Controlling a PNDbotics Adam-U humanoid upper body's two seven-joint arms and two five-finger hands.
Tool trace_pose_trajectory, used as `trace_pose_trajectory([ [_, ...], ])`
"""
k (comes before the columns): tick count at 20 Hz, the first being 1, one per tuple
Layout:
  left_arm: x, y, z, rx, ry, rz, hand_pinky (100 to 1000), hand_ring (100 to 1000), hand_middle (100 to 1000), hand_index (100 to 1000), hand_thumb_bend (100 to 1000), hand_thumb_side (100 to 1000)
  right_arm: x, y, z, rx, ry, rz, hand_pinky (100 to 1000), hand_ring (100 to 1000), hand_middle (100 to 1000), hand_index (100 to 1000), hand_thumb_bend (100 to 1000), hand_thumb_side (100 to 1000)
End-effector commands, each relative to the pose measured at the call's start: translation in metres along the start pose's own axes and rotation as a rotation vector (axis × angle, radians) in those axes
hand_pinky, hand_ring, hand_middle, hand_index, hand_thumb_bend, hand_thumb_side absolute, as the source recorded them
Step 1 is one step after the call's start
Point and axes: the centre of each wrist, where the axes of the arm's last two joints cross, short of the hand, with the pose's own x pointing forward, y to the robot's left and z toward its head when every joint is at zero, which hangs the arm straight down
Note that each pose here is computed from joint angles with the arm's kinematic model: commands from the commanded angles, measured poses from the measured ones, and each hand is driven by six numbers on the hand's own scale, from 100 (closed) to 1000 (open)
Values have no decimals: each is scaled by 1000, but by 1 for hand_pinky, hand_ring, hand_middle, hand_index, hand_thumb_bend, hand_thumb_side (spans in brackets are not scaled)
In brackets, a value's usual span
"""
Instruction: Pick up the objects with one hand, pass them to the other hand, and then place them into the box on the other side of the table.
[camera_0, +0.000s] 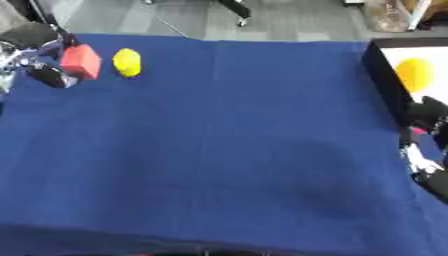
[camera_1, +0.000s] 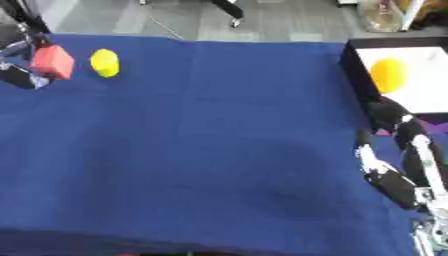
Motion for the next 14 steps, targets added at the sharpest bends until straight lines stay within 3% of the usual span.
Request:
trace_pose_trajectory([
  [1,40,37,5,118,-178,103,751,503,445,597,269,311,19,-4,-12,46,-100,58,895,866,829,941,164,392],
  [6,115,34,10,97,-414,323,746,512,455,604,312,347,47,0,-27,99,-247,137,891,869,834,947,181,368],
  [14,188,-8,-4,-50,-535,740,737,511,457,597,362,393,96,8,-57,156,-562,241,914,906,870,961,256,335],
])
